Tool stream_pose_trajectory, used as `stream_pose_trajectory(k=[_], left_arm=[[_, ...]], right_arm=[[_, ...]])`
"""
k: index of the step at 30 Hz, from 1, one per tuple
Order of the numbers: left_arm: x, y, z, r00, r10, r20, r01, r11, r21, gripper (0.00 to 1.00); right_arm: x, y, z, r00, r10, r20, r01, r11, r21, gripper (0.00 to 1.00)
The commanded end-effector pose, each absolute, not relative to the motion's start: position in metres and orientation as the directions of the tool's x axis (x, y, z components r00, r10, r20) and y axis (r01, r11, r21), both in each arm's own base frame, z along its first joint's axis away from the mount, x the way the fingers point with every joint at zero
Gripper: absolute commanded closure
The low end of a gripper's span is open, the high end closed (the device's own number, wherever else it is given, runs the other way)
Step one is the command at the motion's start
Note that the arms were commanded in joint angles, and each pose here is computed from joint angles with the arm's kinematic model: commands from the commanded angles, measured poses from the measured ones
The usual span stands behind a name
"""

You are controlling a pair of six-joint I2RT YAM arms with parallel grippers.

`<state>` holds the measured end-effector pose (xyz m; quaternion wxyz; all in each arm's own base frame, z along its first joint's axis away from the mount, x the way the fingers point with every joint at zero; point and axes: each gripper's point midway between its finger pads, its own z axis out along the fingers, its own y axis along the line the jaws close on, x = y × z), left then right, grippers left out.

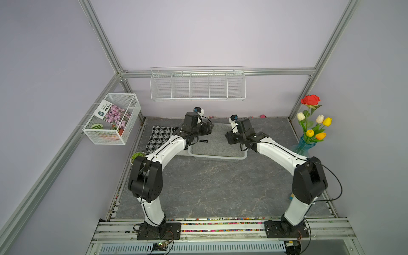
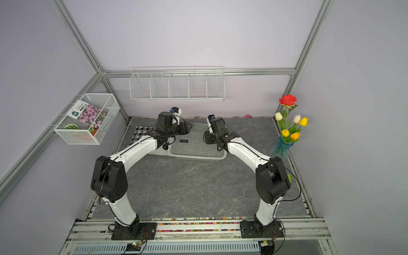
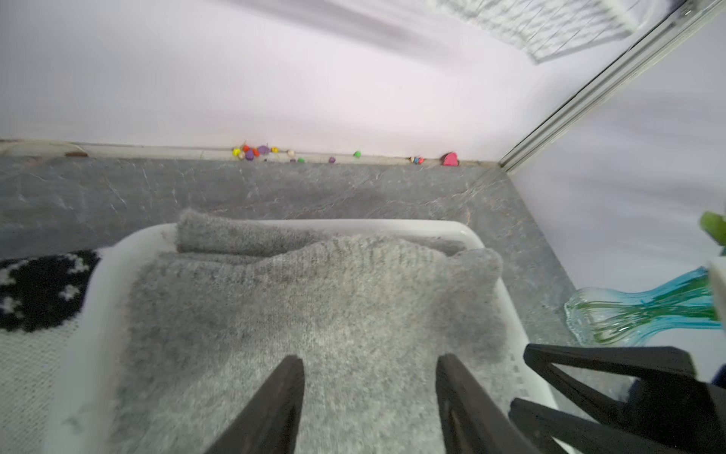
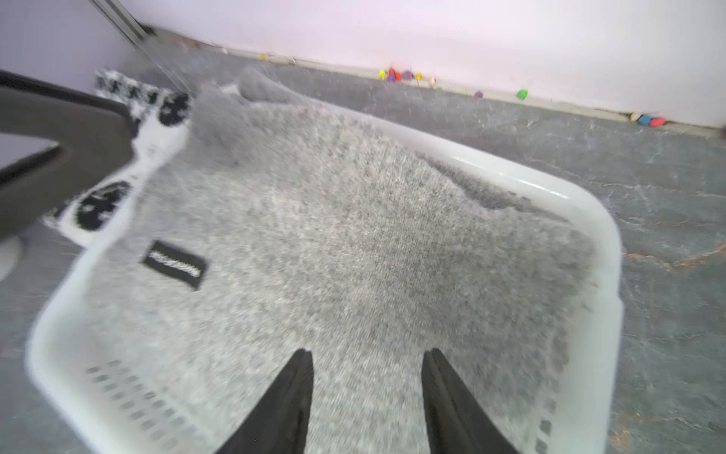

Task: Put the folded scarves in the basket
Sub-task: Place the scarf in the basket.

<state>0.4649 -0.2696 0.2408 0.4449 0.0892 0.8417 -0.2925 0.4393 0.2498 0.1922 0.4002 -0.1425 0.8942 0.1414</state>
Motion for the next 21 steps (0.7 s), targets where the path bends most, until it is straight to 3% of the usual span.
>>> stream_pose_trajectory(k=[1,6,16,21], left_arm=[[0.45,-0.244,0.235,-0.595,-0.116,-0.795,0.334,0.864,-0.377,0.41],[0.427,-0.208,0.22,-0.58,-0.191,-0.792,0.207,0.905,-0.371,0.41],[0.41,-0.189,0.18,-0.649,-0.181,-0.738,0.124,0.933,-0.338,0.4],[0.411,-0.17,0.179,-0.628,-0.194,-0.754,0.075,0.949,-0.307,0.4]], right_arm=[[0.418,0.247,0.181,-0.677,-0.138,-0.723,-0.372,0.911,0.175,0.49],[0.399,0.244,0.17,-0.721,-0.156,-0.676,-0.382,0.902,0.199,0.49],[0.383,0.196,0.107,-0.817,-0.283,-0.503,-0.319,0.948,-0.015,0.5],[0.377,0.193,0.105,-0.809,-0.176,-0.561,-0.277,0.956,0.099,0.51]])
